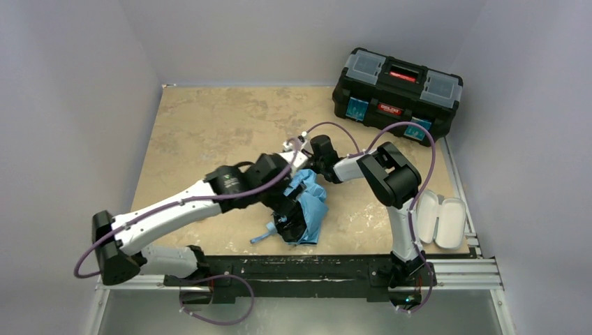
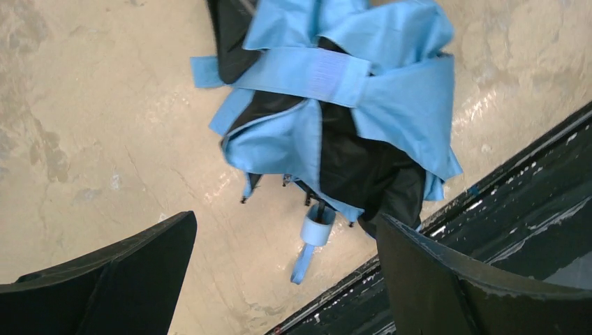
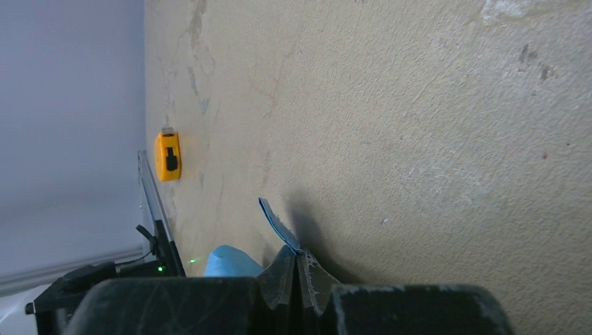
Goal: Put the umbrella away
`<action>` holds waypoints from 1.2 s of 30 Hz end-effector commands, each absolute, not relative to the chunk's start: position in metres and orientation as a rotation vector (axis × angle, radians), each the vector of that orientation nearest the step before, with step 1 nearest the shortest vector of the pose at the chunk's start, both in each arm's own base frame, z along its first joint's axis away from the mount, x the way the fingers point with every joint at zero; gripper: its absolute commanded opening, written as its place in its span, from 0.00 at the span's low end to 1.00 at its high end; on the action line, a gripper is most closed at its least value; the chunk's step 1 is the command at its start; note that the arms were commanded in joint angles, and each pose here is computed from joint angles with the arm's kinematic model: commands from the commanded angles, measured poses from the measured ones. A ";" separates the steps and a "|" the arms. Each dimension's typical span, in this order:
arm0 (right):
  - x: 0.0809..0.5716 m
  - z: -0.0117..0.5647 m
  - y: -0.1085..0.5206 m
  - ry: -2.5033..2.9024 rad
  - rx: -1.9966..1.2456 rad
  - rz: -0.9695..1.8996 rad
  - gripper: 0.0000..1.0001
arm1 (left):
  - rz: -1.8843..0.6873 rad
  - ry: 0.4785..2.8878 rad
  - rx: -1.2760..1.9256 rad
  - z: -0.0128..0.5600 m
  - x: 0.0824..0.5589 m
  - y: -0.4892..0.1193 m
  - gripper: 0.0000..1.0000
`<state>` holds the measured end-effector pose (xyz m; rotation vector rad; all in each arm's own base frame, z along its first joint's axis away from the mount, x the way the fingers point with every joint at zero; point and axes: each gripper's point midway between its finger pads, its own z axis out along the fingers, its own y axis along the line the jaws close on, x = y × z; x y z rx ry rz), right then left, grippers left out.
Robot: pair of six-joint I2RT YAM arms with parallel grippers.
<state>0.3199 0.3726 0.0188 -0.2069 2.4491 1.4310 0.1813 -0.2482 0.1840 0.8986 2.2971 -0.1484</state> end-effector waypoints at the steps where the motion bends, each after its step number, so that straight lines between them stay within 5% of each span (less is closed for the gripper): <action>1: 0.329 0.031 0.373 2.405 -0.231 1.373 0.00 | -0.449 2.299 0.848 0.188 0.188 -0.251 1.00; 9: 0.329 0.036 0.374 2.398 -0.231 1.379 0.00 | -0.575 2.379 0.862 0.145 0.219 -0.263 1.00; 18: 0.324 0.044 0.372 2.386 -0.247 1.393 0.00 | -0.719 2.523 0.945 0.073 0.182 -0.279 1.00; 28: 0.328 0.048 0.374 2.378 -0.241 1.395 0.00 | -0.459 2.554 1.091 0.017 0.161 -0.287 0.96; 31: 0.326 0.048 0.374 2.379 -0.241 1.396 0.00 | -0.251 2.545 1.095 0.002 0.171 -0.280 0.82; 36: 0.326 0.055 0.374 2.370 -0.249 1.401 0.00 | -0.050 2.508 1.094 -0.007 0.181 -0.271 0.20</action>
